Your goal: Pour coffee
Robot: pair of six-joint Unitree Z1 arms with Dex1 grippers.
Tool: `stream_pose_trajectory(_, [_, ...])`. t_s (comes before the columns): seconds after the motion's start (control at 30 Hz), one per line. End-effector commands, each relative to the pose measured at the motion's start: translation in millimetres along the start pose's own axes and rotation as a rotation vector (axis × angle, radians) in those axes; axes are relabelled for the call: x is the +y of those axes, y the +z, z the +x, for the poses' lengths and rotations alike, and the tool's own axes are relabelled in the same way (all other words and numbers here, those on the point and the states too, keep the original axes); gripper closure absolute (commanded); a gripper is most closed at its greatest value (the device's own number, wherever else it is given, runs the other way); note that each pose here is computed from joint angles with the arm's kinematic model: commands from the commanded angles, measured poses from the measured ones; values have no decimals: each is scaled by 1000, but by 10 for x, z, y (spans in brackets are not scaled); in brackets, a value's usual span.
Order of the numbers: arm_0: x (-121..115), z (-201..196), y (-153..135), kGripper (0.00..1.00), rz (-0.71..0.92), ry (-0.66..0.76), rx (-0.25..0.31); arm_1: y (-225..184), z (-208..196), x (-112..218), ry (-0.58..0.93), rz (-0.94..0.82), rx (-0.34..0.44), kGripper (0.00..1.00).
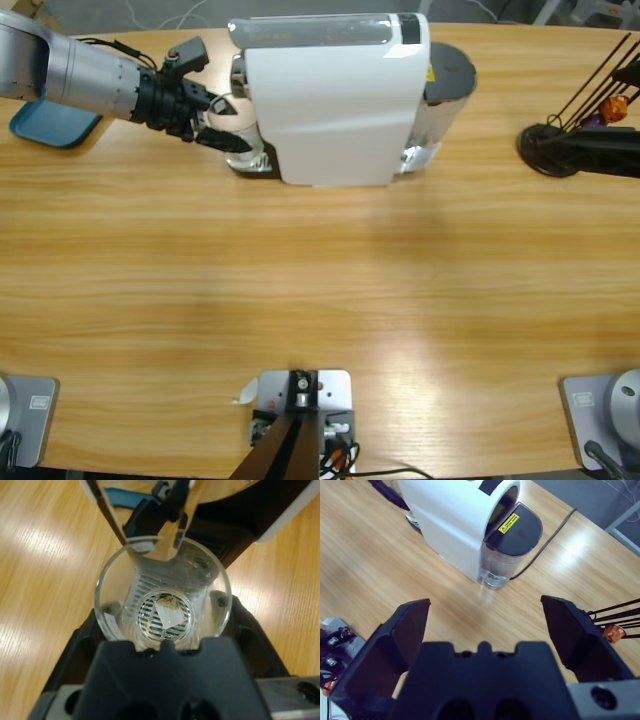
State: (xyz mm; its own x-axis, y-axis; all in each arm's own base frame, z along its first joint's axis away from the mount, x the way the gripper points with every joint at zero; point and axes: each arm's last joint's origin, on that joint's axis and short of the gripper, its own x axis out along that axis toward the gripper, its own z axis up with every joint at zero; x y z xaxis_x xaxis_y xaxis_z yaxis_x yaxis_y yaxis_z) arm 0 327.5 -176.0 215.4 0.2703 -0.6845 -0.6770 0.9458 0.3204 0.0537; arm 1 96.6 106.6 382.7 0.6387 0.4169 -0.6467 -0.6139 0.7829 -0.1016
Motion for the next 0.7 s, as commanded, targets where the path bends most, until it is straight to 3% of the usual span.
stream_pose_trajectory(0.03, [40, 236, -65, 782, -9, -11, 45, -74, 26, -28, -27, -11, 29, 0])
stream_pose_trajectory(0.13, [40, 272, -63, 749, -16, -45, 26, -75, 38, -25, -28, -12, 33, 0])
stream_pose_trajectory(0.17, [42, 271, -65, 682, -19, -48, 23, -72, 40, -24, -27, -12, 32, 0])
stream_pose_trajectory(0.2, [42, 265, -71, 349, -21, -48, 24, -70, 44, -22, -27, -12, 32, 0])
stream_pose_trajectory(0.23, [39, 260, -80, 90, -23, -49, 26, -69, 44, -22, -26, -12, 31, 0])
stream_pose_trajectory(0.27, [35, 254, -86, 35, -24, -49, 26, -68, 44, -23, -27, -12, 31, 0])
stream_pose_trajectory(0.7, [16, -136, -246, 13, -70, 9, 22, -60, 23, -28, -28, -5, 29, 0])
